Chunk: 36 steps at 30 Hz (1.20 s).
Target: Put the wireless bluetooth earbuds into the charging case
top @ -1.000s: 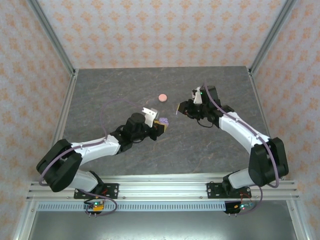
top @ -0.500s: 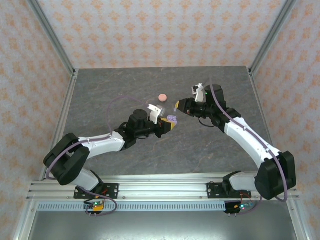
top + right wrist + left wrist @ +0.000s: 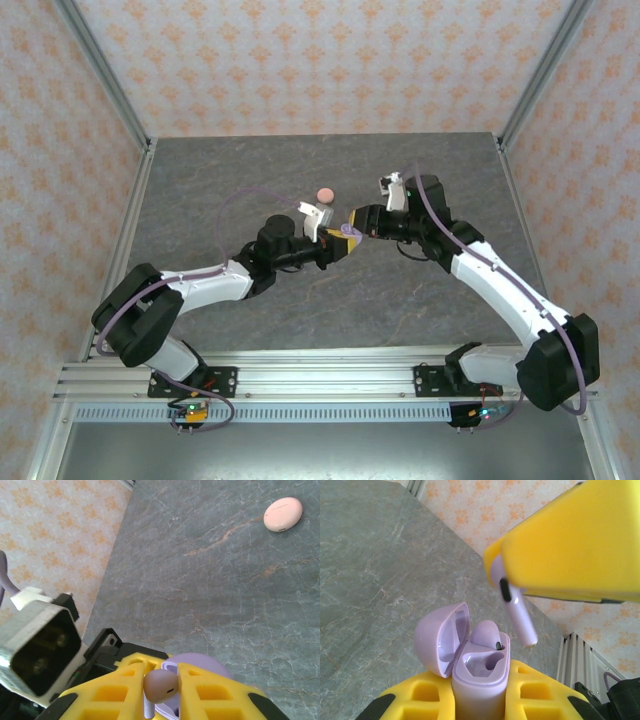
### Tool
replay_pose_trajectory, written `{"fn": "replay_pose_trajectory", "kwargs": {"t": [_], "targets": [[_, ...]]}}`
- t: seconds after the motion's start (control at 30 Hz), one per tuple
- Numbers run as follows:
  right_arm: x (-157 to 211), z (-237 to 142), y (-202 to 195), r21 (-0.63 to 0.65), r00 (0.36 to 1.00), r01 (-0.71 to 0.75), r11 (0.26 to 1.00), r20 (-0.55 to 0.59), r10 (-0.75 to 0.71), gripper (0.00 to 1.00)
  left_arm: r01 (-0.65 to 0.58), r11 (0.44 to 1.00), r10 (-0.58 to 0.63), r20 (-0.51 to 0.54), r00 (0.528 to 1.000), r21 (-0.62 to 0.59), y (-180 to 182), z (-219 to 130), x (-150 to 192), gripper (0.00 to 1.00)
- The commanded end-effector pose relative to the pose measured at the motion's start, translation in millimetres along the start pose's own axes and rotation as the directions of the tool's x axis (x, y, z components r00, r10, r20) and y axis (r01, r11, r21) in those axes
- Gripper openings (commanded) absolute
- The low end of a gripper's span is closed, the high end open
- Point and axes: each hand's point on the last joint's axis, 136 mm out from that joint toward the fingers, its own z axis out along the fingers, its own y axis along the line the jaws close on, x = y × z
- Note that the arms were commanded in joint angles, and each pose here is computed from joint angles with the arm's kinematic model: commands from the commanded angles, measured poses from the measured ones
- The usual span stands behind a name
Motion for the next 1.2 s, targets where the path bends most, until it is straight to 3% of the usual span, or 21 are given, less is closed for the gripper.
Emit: {"fn": "replay_pose_trajectory", "kwargs": {"t": [0.0, 1.17], "targets": [[-11, -11, 7, 0.03, 0.997, 0.056, 0.998, 0.044, -0.057, 0.22, -0.031, 0.998, 0.026, 0.078, 0.997, 0.062, -18, -2, -29, 0.06], [0, 1, -5, 0.076, 0.998, 0.066, 0.995, 0.007, -0.066, 0.22, -0.004, 0.998, -0.002, 0.093, 0.996, 0.06, -17, -4, -33, 0.07]]}}
